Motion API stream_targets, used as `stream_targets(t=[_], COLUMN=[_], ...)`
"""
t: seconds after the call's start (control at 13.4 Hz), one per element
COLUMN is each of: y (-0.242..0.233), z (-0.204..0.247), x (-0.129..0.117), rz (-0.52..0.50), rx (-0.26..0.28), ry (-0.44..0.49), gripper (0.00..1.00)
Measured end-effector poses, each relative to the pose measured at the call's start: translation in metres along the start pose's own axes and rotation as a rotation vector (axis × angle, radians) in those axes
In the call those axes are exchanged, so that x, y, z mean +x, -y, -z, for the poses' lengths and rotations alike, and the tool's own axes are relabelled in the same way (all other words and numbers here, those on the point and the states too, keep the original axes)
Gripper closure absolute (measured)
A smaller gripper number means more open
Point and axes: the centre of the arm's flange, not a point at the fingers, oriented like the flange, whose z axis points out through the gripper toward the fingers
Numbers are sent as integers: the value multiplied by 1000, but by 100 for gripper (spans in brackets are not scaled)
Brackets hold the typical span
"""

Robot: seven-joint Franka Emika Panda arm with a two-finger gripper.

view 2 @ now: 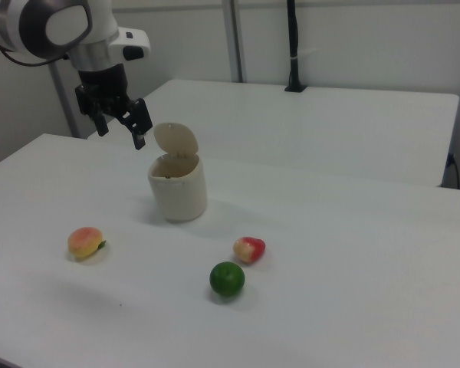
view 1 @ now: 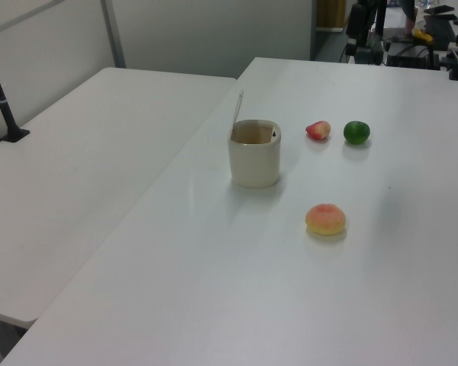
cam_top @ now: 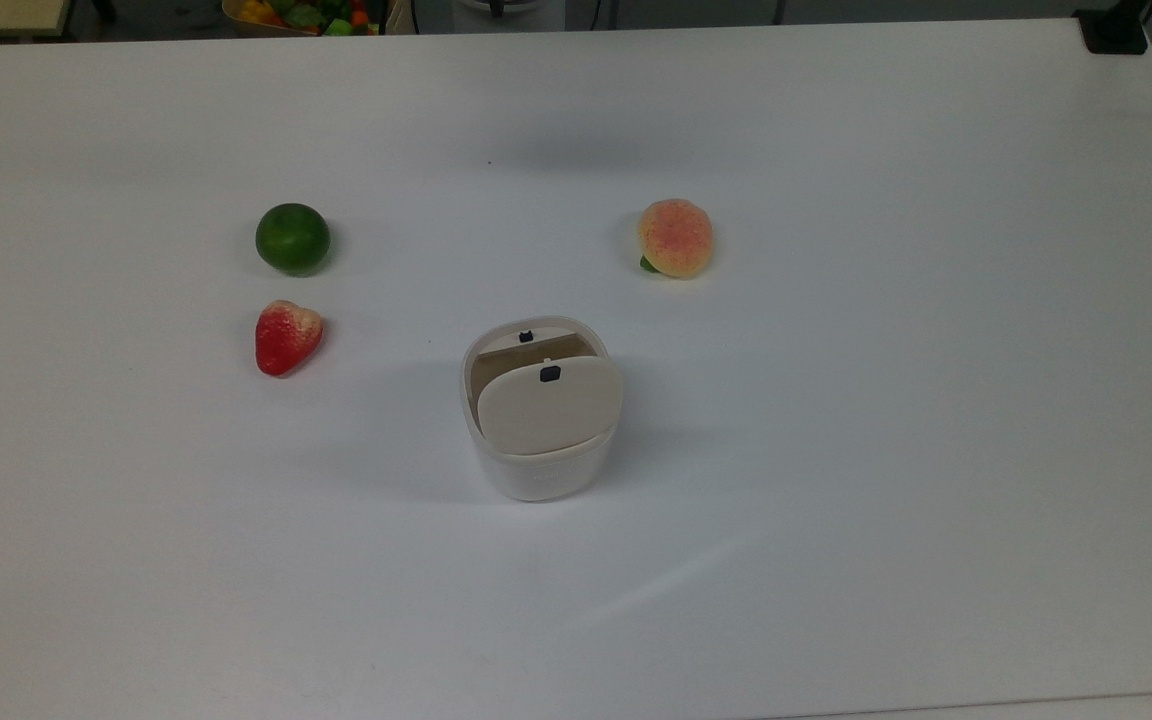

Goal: Close garbage bin

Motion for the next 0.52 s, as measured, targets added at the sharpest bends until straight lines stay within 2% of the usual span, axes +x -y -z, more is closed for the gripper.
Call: stream_targets(t=[0.52], y=[0], z=[-2], x=[0], rz=[0], rx=[0], ry=[2], gripper=[0])
